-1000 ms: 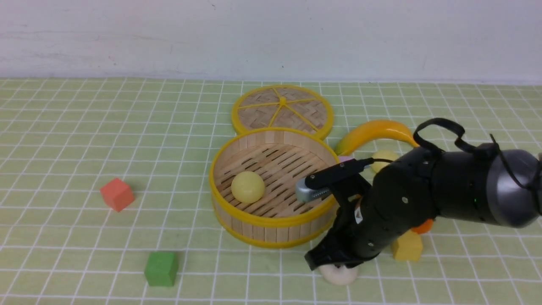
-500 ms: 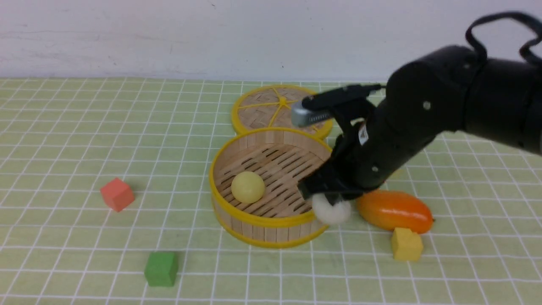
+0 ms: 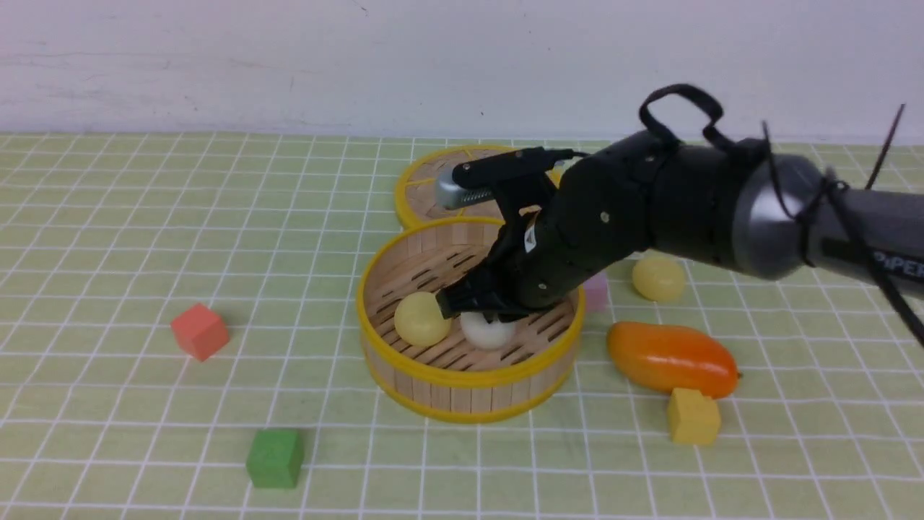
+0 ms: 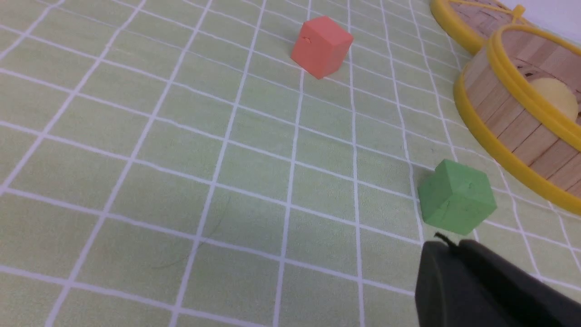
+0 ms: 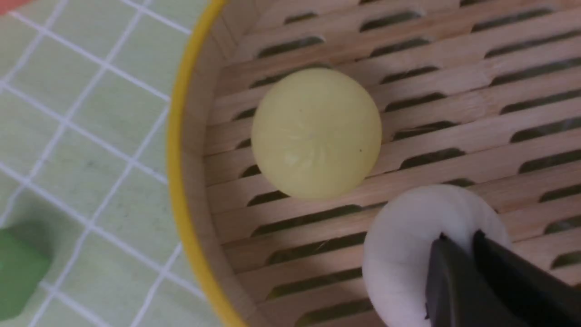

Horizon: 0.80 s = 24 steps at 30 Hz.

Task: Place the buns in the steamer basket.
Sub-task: Use the right arm to put the steamed stuffed bun into the steamer, then use the right arm to grab a steamed stuffed bun

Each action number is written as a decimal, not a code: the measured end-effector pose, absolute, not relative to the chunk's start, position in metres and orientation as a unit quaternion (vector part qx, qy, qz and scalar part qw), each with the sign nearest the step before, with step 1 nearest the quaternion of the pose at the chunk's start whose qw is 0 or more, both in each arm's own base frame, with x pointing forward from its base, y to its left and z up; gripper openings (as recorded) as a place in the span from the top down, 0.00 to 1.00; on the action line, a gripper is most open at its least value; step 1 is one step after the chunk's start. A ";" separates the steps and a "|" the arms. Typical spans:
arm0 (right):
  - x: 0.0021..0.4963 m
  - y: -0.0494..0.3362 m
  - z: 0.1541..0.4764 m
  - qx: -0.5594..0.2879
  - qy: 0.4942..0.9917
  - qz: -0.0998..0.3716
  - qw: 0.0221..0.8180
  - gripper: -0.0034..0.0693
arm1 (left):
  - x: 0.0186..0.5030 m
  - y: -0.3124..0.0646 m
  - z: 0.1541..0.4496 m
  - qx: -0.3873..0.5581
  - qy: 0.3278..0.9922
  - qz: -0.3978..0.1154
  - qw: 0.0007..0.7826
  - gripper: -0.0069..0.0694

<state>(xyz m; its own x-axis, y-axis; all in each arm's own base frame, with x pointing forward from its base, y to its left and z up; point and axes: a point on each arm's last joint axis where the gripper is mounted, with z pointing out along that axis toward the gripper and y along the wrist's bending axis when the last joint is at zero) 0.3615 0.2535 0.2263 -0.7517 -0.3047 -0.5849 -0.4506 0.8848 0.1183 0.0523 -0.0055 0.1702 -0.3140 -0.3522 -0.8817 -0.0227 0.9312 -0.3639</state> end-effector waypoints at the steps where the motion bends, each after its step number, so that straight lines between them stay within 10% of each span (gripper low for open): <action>1: 0.363 0.254 0.223 -0.203 0.929 0.123 0.285 0.87 | 0.052 -0.005 0.170 -0.119 0.798 -0.143 0.574 0.88; 13: 0.360 0.250 0.234 -0.207 0.930 0.113 0.283 0.42 | 0.052 -0.004 0.170 -0.126 0.796 -0.137 0.575 0.86; 24: 0.396 0.163 0.301 -0.142 0.933 0.035 0.330 0.33 | 0.052 -0.004 0.170 -0.126 0.797 -0.137 0.575 0.85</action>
<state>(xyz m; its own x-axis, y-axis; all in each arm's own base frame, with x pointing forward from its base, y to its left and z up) 0.3958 0.1634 0.3006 -0.7420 -0.2422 -0.6251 -0.2878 0.9572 -0.0293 0.0524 -0.0044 0.1699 -0.3069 -0.3589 -0.8815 -0.0432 0.9305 -0.3638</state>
